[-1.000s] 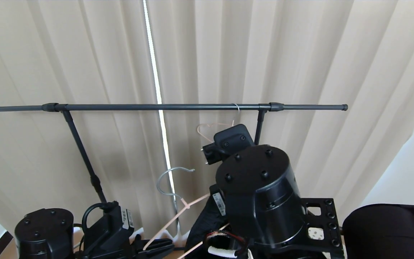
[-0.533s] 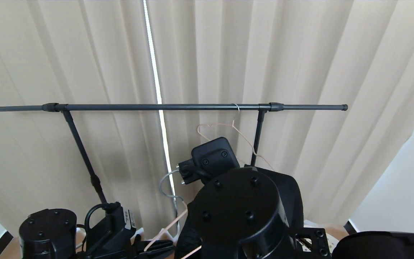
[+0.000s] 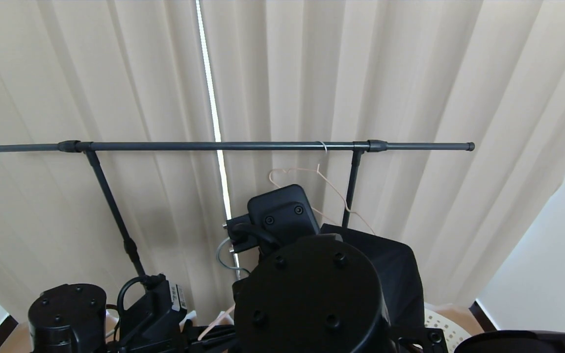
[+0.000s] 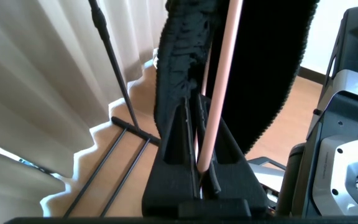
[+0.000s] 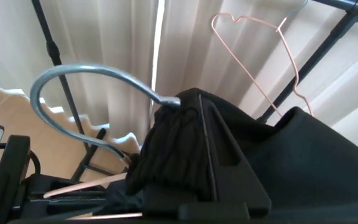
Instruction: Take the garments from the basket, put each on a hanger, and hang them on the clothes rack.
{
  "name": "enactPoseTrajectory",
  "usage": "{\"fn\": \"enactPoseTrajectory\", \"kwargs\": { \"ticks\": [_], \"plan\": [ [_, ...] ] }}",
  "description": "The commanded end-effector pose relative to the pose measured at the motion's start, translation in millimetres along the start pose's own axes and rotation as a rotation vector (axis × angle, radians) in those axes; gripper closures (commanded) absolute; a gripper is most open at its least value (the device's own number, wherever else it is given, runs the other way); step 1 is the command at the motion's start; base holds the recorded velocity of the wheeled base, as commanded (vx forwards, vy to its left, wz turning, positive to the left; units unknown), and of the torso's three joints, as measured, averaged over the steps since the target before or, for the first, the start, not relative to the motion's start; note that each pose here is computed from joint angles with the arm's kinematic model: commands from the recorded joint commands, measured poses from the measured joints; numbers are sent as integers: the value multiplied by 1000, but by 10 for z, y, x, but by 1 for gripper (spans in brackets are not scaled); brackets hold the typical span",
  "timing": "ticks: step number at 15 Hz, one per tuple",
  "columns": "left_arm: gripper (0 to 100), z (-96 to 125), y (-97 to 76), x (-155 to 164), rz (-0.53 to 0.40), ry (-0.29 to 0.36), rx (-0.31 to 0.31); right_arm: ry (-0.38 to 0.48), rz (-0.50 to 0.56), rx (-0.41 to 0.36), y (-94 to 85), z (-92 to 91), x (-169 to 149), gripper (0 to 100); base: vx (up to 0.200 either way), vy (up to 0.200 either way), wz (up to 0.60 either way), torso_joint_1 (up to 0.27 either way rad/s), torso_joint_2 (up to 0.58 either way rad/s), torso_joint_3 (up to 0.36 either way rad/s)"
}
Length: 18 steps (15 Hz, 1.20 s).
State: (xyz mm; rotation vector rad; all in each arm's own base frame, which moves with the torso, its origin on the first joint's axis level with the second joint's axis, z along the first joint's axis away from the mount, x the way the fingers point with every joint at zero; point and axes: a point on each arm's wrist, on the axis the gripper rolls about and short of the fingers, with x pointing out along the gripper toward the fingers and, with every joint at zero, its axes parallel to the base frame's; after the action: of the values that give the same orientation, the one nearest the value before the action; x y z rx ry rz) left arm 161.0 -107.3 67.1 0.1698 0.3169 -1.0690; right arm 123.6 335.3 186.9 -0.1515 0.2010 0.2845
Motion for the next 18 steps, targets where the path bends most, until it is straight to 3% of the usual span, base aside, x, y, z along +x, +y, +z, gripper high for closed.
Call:
{"fn": "enactPoseTrajectory", "kwargs": {
  "ticks": [1,7,15,18],
  "plan": [
    [100,4,2,-4,2,-3,2,0,-3,0,-12,3,0,0,0,0,0,0,0,0],
    [100,51,2,-1,5,-42,26,-18,-82,44,-270,164,127,0,0,0,0,0,0,0],
    [100,56,-4,0,3,-45,27,-14,-124,51,-313,169,281,0,0,0,0,0,0,0],
    [100,53,-3,2,2,-44,25,8,-129,24,-258,63,342,0,0,0,0,0,0,0]
  ]
}}
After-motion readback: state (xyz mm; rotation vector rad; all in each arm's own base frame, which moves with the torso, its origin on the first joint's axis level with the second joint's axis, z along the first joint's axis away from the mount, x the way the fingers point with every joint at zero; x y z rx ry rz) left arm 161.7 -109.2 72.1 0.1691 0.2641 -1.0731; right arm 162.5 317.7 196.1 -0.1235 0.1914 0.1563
